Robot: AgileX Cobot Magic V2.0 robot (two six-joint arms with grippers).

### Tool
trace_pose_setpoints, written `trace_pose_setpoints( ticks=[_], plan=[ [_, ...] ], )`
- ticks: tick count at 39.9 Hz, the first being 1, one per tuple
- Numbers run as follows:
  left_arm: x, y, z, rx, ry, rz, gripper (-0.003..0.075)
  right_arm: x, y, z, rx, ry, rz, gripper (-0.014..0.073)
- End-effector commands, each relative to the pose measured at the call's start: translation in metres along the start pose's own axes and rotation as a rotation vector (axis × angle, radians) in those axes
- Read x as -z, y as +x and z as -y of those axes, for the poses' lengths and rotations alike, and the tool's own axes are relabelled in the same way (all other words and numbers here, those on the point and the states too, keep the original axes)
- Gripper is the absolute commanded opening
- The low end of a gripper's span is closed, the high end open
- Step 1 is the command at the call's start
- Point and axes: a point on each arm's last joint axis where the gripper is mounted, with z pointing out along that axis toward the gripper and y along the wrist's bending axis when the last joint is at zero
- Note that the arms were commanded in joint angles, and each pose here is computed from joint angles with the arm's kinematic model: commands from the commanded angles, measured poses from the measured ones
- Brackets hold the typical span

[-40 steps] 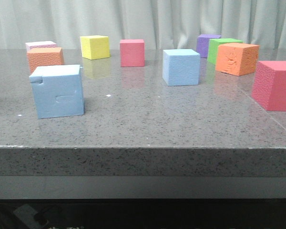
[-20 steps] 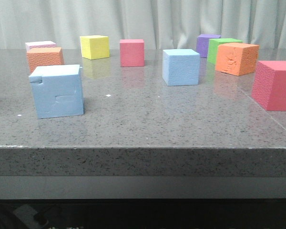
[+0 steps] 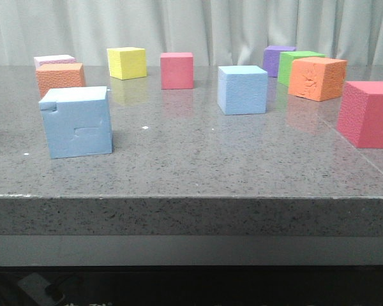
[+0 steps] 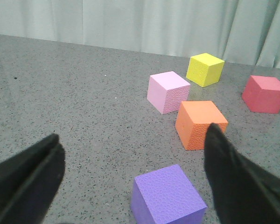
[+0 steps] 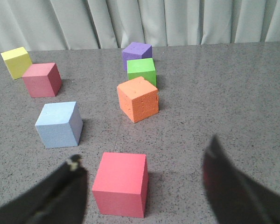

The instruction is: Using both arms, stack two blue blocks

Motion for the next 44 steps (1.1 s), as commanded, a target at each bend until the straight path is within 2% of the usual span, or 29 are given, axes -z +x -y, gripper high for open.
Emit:
trace_pose_setpoints(
  ticks=[1,7,21,26,31,44],
  plan=[
    [0.003,-0.02,0.001,0.007,0.007,0.116,0.0701,0.003,-0.019,-0.001,0.002,0.001,0.119,0.0662],
    [0.003,-0.02,0.001,0.007,0.007,0.116,0.0671,0.003,-0.019,-0.001,0.002,0.001,0.119,0.066],
    [0.003,-0.02,0.001,0.007,0.007,0.116,0.0671,0.003,-0.019,-0.001,-0.007,-0.002,0.119,0.066],
    [0.003,-0.02,0.001,0.007,0.007,0.116,0.0671,-0.005,-0.022,-0.002,-0.047,-0.014,0.114,0.066],
    [0.003,-0.02,0.001,0.007,0.007,0.116,0.0671,-0.025,-0.033,-0.003,-0.067,-0.017,0.052,0.066],
    [0.003,-0.02,0.001,0.007,0.007,0.116,0.0671,-0.1,-0.065,-0.005,-0.072,-0.024,-0.216,0.066]
  ],
)
